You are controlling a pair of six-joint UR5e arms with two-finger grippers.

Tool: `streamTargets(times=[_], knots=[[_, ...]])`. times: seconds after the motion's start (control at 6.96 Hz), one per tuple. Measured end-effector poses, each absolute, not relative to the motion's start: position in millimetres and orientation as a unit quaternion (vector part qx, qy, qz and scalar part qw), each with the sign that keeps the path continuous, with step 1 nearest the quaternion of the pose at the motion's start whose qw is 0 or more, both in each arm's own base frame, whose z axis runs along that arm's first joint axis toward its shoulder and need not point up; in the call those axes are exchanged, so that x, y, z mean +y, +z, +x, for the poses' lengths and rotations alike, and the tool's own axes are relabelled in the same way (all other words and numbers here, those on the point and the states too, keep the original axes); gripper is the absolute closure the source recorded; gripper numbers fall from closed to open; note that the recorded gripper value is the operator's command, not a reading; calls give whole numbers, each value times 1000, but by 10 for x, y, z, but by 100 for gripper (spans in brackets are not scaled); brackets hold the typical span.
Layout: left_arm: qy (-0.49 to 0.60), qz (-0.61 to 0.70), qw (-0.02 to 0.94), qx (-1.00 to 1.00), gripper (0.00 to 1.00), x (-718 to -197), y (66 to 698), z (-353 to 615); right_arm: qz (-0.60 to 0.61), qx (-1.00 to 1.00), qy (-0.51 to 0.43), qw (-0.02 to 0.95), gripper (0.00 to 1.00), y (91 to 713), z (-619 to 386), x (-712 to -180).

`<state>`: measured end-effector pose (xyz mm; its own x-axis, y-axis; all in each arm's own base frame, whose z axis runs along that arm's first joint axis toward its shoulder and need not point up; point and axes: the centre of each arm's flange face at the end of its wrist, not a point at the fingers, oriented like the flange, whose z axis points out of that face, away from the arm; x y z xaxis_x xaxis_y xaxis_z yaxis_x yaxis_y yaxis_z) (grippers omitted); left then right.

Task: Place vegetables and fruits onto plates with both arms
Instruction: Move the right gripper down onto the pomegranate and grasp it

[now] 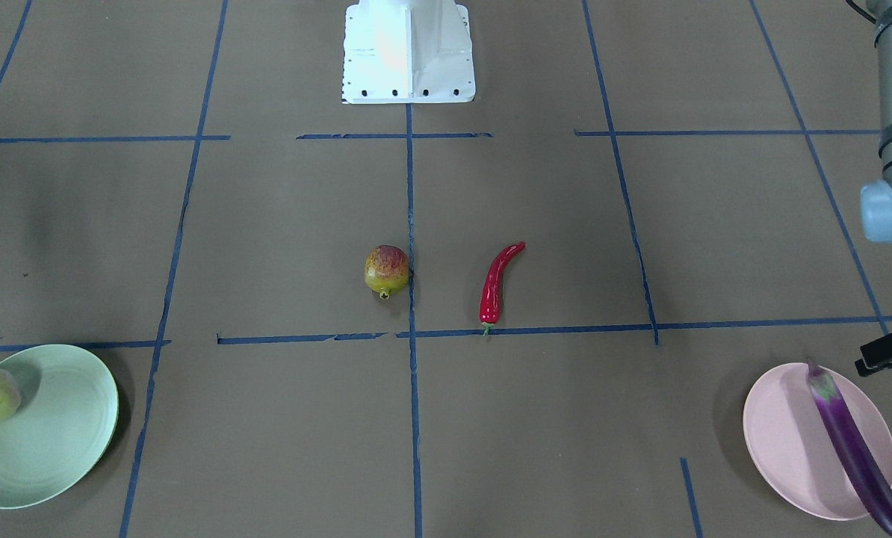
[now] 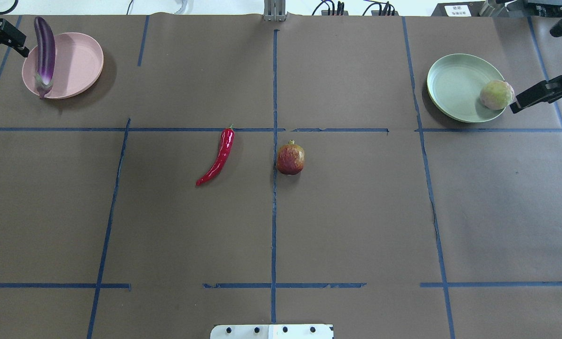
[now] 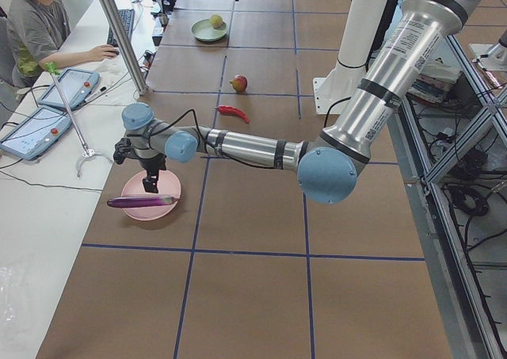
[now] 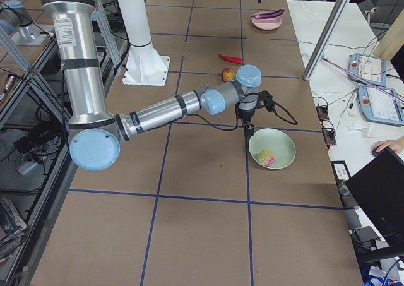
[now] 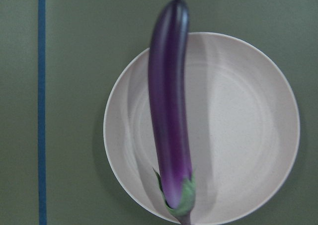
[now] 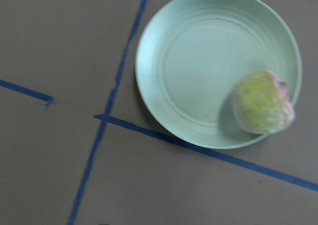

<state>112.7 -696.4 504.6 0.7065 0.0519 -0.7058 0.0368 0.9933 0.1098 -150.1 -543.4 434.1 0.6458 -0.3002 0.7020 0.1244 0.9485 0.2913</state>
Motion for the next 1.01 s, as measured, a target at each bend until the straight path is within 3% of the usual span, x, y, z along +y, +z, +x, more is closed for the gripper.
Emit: streamTargets(times=[1.01], knots=[[10, 59, 920, 388, 0, -6765, 4845, 1160, 93, -358, -13, 929, 1, 1873, -5224, -5088]])
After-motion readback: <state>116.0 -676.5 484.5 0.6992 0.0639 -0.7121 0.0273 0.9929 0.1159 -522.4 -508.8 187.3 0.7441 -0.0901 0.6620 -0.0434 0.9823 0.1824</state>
